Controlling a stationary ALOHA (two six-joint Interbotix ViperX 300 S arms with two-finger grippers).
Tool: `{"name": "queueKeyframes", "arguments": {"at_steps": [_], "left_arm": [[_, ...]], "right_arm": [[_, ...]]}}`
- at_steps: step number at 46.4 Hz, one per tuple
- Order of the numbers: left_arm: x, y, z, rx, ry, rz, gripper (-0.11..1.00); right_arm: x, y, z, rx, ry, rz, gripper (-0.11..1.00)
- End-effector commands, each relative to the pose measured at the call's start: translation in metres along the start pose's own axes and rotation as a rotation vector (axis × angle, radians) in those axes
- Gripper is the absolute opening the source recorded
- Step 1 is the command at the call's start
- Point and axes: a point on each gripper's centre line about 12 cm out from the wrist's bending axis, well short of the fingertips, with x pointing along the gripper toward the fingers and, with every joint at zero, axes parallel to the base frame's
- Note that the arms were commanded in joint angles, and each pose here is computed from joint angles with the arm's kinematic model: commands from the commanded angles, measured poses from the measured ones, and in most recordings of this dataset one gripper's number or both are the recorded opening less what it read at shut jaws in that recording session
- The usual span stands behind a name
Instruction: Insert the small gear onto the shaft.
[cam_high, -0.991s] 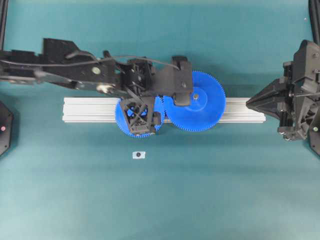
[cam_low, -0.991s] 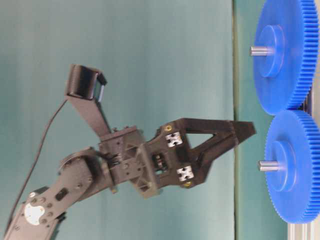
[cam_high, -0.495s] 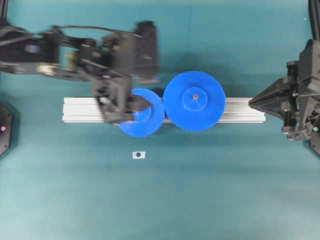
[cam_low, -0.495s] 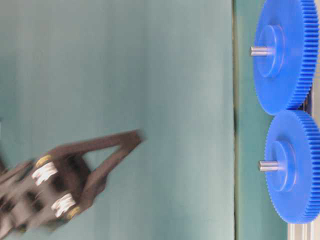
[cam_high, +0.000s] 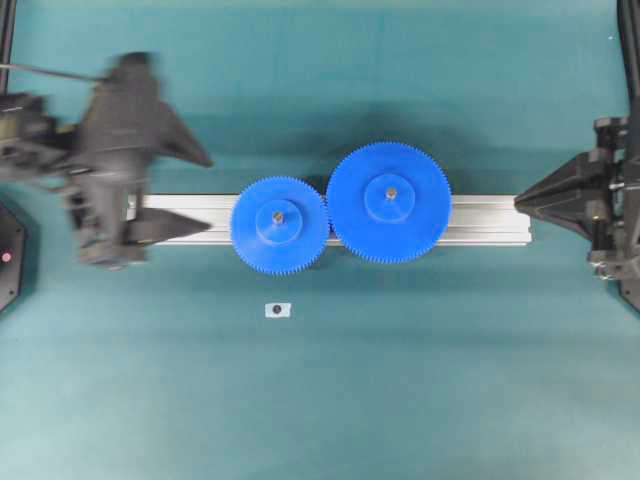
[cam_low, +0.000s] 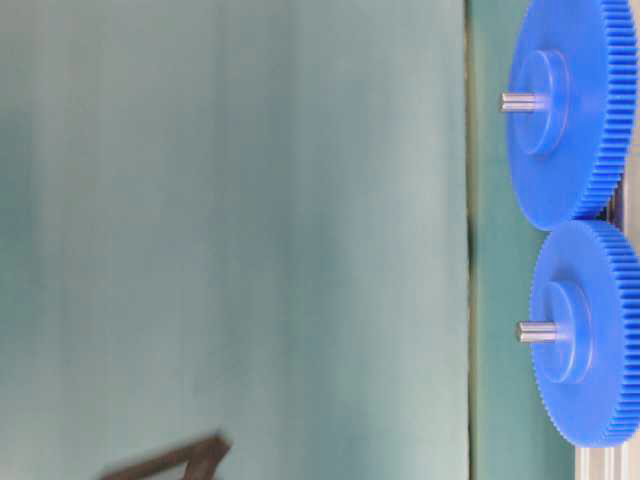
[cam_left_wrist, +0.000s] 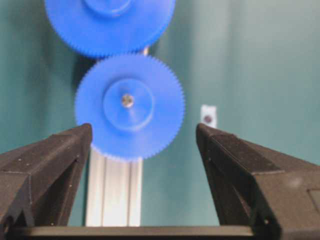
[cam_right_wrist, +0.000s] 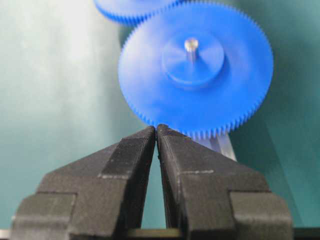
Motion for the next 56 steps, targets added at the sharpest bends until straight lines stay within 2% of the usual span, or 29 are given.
{"name": "queueKeyframes", "arguments": {"at_steps": [1, 5, 8, 13, 34, 48, 56], "left_arm": [[-0.015, -0.001, -0.003, -0.008, -0.109, -0.003, 0.82], [-0.022, -0.001, -0.013, -0.038, -0.15, -0.006, 0.82], [-0.026, -0.003, -0.023, -0.064, -0.136, -0.013, 0.82], [-0.027, -0.005, -0.031, -0.083, -0.112, -0.02, 0.82], [-0.027, -0.005, -0.041, -0.087, -0.073, -0.019, 0.82], [-0.028, -0.005, -0.055, -0.089, 0.081, -0.009, 0.82], [-0.029, -0.005, -0.055, -0.089, 0.08, -0.009, 0.82]], "right_arm": [[-0.001, -0.002, 0.001, 0.009, -0.005, -0.007, 0.22], [-0.003, -0.002, 0.0, 0.011, -0.005, -0.007, 0.22], [-0.004, -0.002, 0.0, 0.009, -0.005, -0.007, 0.22], [-0.005, -0.002, -0.001, 0.009, 0.003, -0.009, 0.22], [-0.011, -0.001, 0.002, 0.011, -0.024, -0.003, 0.22], [-0.018, -0.001, 0.0, 0.012, -0.05, 0.004, 0.22], [-0.018, -0.001, 0.0, 0.012, -0.05, 0.004, 0.22]]}}
